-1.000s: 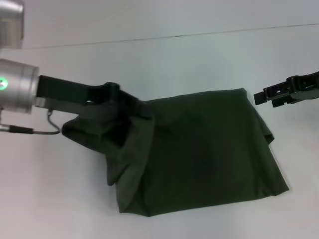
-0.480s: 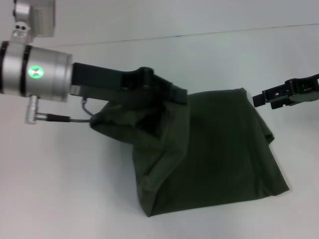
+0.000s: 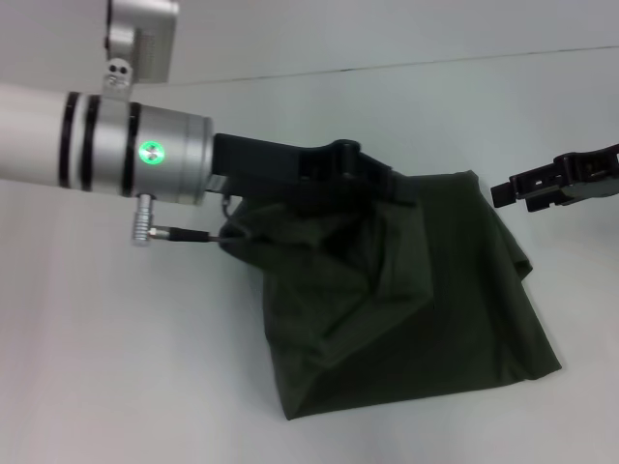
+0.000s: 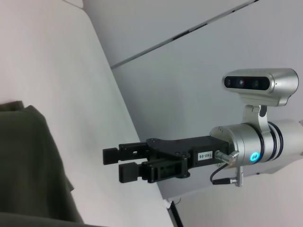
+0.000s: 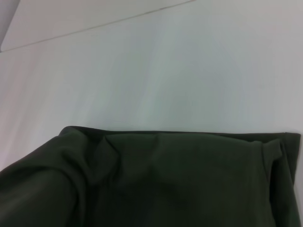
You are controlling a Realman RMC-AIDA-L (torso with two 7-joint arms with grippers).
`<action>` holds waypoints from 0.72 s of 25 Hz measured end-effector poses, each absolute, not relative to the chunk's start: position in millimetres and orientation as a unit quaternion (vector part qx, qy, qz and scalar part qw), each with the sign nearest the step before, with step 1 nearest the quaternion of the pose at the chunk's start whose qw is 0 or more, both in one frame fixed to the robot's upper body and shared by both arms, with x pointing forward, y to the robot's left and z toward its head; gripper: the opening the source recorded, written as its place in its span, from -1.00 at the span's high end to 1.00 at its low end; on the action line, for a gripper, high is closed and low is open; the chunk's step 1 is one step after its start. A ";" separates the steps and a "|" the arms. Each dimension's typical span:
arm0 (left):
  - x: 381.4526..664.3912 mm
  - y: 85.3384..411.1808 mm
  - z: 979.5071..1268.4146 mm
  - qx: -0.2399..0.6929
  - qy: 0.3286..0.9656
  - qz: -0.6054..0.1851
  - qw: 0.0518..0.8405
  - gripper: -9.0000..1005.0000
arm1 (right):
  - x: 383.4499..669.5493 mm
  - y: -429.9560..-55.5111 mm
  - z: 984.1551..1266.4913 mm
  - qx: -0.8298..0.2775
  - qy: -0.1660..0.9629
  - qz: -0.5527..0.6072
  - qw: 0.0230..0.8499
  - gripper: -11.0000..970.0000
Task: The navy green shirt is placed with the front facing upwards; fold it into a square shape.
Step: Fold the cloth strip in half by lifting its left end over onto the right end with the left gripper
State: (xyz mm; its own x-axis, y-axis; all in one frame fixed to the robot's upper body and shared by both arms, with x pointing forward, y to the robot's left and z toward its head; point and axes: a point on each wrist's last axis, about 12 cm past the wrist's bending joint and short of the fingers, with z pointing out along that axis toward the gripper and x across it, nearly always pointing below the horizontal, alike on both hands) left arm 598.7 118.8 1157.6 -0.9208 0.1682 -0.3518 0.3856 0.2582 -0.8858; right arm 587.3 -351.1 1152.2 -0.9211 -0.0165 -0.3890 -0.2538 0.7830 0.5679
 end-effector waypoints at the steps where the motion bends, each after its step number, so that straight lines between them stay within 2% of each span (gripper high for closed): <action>1: 598.5 117.0 1156.6 0.175 0.787 -0.585 0.093 0.92 | 587.4 -351.1 1152.3 -0.073 0.926 0.321 0.185 -0.65; 18: 591.3 78.6 1145.5 0.192 0.770 -0.603 0.082 0.92 | 591.2 -346.6 1156.5 -0.079 0.923 0.327 0.188 -0.65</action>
State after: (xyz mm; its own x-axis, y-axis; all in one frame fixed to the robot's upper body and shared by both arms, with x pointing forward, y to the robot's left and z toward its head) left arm 591.3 78.6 1145.5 -0.9129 0.1969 -0.3576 0.3944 0.1999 -0.8969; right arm 591.2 -346.6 1156.5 -0.9166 -0.0219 -0.3992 -0.2683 0.7740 0.5736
